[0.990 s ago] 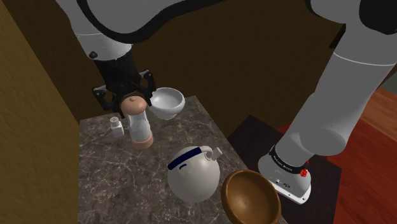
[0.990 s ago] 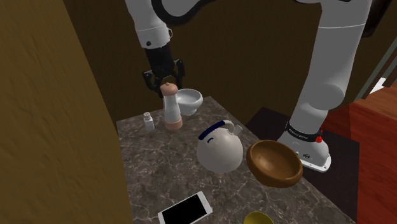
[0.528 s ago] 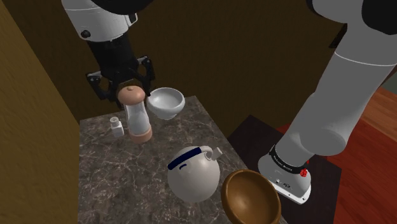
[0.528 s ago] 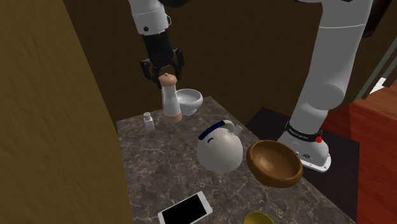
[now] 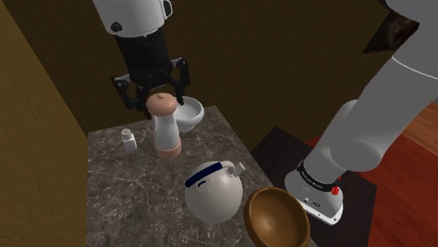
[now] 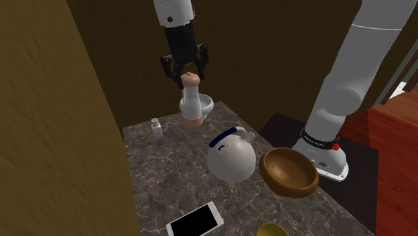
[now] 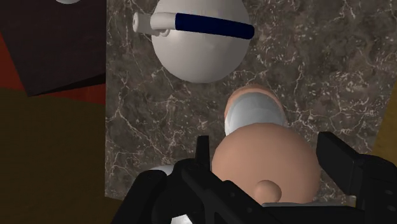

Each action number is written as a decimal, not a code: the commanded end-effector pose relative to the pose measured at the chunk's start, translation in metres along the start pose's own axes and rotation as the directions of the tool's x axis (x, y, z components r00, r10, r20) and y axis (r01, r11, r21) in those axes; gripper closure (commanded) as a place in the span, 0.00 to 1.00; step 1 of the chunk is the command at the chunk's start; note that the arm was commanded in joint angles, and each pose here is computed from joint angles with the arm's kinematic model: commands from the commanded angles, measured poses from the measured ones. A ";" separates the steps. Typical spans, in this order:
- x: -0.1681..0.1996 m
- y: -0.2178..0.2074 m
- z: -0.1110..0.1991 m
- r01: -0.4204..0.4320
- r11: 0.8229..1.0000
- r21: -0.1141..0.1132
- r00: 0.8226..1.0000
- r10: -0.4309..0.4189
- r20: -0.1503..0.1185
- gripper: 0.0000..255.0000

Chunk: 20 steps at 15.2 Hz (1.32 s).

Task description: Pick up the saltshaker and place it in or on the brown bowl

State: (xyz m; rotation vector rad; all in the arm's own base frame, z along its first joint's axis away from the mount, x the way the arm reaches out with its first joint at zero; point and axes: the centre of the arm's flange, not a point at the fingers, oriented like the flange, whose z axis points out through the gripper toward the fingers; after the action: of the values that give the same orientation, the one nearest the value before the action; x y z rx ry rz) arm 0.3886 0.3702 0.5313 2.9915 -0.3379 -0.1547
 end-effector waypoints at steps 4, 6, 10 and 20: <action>-0.057 0.033 -0.003 -0.001 1.000 0.001 1.000 0.001 0.000 1.00; -0.080 0.046 -0.004 -0.001 1.000 0.001 1.000 0.001 0.000 1.00; -0.126 0.073 -0.005 -0.001 1.000 0.001 1.000 0.001 0.000 1.00; -0.240 0.139 -0.008 -0.001 1.000 0.001 1.000 0.001 0.000 1.00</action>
State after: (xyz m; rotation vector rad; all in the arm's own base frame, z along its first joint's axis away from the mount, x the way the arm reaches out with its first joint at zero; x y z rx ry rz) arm 0.1367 0.2984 0.5794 2.9927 -0.3386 -0.1526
